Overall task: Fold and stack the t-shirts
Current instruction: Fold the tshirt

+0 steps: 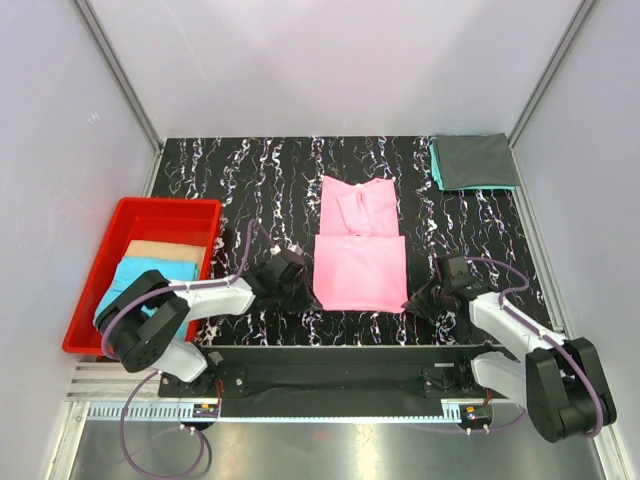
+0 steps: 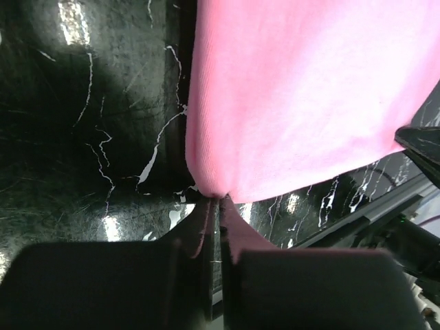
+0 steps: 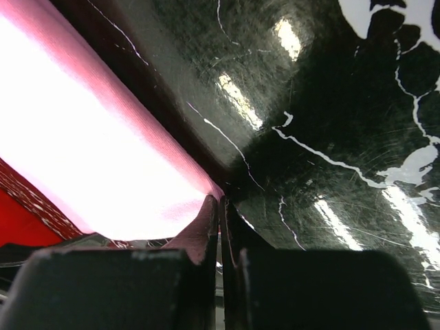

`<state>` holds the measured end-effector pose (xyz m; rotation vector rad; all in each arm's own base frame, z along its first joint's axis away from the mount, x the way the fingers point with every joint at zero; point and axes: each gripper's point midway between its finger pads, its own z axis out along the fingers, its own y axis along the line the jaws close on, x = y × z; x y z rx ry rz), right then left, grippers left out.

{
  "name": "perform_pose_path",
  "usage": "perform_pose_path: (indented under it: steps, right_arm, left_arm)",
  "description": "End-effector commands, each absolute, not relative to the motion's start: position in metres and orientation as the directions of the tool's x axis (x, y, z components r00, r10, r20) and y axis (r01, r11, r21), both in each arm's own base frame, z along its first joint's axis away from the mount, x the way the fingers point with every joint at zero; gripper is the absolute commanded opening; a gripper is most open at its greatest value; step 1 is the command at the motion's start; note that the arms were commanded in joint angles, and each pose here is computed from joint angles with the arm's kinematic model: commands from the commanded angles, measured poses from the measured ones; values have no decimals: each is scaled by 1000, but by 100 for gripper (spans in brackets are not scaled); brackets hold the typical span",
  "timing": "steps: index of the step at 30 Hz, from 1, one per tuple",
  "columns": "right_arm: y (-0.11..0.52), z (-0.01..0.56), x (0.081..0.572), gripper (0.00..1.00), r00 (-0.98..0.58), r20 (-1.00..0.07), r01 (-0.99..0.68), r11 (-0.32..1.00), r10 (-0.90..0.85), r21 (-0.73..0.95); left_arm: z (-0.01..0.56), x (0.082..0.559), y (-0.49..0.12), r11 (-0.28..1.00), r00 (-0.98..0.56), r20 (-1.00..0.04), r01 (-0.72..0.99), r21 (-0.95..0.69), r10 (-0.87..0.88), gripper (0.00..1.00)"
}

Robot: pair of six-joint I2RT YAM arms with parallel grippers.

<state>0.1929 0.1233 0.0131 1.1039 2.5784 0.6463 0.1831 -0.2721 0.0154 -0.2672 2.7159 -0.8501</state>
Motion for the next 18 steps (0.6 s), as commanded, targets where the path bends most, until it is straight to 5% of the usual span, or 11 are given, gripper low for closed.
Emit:
perform_pose_path:
  steps: [1, 18]
  right_arm:
    - [119, 16, 188, 0, -706, -88, 591, 653, 703, 473]
    - [124, 101, 149, 0, -781, -161, 407, 687, 604, 602]
  left_arm:
    - [-20, 161, -233, 918, -960, -191, -120, -377, -205, 0]
    - [77, 130, -244, 912, -928, -344, 15, -410, -139, 0]
